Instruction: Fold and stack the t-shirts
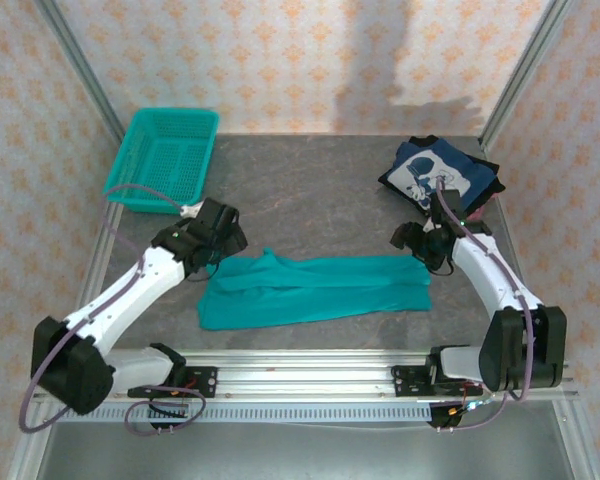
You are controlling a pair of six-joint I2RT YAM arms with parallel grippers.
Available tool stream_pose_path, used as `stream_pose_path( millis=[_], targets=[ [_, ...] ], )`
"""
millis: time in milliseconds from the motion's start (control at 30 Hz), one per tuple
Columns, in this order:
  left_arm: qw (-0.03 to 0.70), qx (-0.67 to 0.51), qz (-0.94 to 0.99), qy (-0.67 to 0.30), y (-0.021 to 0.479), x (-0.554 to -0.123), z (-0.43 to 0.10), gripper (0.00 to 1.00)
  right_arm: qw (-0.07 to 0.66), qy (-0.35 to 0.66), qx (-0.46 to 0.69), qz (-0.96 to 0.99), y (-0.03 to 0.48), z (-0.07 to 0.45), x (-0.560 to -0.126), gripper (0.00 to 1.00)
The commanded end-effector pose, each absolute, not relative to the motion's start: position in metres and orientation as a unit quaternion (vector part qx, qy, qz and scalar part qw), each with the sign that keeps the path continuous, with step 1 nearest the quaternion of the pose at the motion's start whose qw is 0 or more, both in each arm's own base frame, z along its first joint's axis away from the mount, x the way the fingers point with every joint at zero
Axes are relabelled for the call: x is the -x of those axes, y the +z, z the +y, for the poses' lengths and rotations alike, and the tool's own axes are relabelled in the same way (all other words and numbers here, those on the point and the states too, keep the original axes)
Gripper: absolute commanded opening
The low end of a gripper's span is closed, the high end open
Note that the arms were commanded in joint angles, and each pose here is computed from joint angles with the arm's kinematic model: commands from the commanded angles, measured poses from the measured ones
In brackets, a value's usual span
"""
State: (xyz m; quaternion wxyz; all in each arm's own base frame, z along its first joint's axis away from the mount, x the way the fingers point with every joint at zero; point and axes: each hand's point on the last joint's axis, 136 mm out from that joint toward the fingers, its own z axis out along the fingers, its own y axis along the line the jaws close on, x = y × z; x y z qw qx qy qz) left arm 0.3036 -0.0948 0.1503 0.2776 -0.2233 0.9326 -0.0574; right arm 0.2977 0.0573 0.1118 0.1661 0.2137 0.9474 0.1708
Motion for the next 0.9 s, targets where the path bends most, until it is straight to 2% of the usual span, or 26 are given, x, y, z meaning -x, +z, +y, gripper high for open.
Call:
stream_pose_path(
  millis=[0,167,400,700,867],
  targets=[
    [0.205,0.14,0.967,-0.061,0.117,-0.314,-0.124,0.75,0.158,0.212,-0.165,0.95,0.113,0.082,-0.31,0.78],
    [0.121,0.09,0.988,-0.031,0.068,-0.329,-0.141,0.65,0.11,0.21,-0.137,0.962,0.09,0.103,-0.316,0.78],
    [0.128,0.068,0.989,-0.023,0.054,-0.362,-0.154,0.6,0.095,0.212,-0.129,0.964,0.076,0.114,-0.314,0.78],
    [0.12,0.059,0.989,-0.06,0.043,-0.369,-0.177,0.59,0.085,0.212,-0.131,0.965,0.066,0.115,-0.313,0.77],
    [0.087,0.052,0.993,-0.058,0.025,-0.359,-0.182,0.48,0.082,0.215,-0.13,0.964,0.063,0.117,-0.32,0.76]
  ],
)
